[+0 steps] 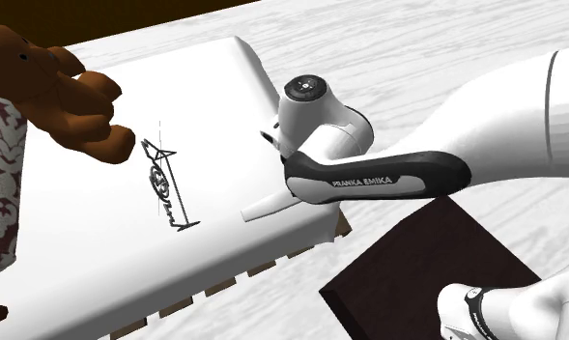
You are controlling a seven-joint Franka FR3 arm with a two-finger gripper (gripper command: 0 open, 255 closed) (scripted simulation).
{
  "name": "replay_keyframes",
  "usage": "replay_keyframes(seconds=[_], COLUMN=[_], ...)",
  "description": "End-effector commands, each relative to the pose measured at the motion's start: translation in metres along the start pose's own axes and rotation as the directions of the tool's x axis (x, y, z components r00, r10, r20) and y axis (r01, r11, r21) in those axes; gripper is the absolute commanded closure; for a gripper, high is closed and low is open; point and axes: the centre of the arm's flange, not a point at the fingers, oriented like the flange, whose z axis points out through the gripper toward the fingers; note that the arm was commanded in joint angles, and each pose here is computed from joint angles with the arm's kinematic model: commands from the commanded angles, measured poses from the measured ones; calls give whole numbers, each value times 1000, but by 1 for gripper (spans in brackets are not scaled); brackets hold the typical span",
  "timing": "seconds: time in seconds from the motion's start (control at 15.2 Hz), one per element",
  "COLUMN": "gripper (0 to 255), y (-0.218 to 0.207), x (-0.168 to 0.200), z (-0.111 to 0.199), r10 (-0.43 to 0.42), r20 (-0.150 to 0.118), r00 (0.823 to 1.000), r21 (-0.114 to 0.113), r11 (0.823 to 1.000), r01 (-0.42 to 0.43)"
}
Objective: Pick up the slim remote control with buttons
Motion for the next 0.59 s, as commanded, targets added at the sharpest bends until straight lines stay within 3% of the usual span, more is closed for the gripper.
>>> replay_keyframes(seconds=[0.0, 0.53], gripper=[0, 0], y=[-3, -24], x=[19, 73], z=[23, 101], r10=[-68, -299], r20=[6, 32], r00=[998, 954], r21=[0, 5], r11=[998, 954], r01=[68, 299])
